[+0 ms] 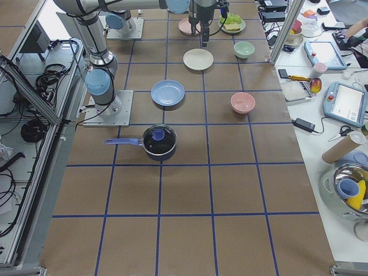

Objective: Stack three plates with pink and blue

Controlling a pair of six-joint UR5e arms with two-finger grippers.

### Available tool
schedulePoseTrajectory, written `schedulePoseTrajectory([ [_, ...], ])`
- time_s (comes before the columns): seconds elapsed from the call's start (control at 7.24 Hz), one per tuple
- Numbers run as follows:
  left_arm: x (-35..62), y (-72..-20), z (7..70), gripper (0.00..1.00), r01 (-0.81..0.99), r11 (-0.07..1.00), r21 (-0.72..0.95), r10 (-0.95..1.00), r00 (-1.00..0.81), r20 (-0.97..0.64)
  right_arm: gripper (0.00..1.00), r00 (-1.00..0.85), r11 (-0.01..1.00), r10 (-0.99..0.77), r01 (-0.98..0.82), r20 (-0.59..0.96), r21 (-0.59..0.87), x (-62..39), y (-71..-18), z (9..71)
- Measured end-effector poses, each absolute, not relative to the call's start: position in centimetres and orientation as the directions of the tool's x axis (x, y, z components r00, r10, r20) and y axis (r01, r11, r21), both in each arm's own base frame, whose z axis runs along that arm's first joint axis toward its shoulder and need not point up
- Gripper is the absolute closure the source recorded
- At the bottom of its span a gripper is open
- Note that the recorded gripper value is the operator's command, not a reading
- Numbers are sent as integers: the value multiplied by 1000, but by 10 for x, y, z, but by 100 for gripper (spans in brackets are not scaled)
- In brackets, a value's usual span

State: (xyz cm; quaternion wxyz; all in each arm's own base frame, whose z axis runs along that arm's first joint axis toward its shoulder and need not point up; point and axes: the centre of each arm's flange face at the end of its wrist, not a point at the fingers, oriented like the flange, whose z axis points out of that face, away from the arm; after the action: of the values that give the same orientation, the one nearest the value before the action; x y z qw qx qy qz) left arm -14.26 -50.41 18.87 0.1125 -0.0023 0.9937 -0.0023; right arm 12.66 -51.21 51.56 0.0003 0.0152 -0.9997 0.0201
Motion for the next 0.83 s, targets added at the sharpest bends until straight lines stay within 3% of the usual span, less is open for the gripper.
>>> schedulePoseTrajectory([
  [0.83,-176,-548,270,100,41,999,23,45,-970,-238,0,-1000,999,-30,-31,2,-40,127,-512,516],
])
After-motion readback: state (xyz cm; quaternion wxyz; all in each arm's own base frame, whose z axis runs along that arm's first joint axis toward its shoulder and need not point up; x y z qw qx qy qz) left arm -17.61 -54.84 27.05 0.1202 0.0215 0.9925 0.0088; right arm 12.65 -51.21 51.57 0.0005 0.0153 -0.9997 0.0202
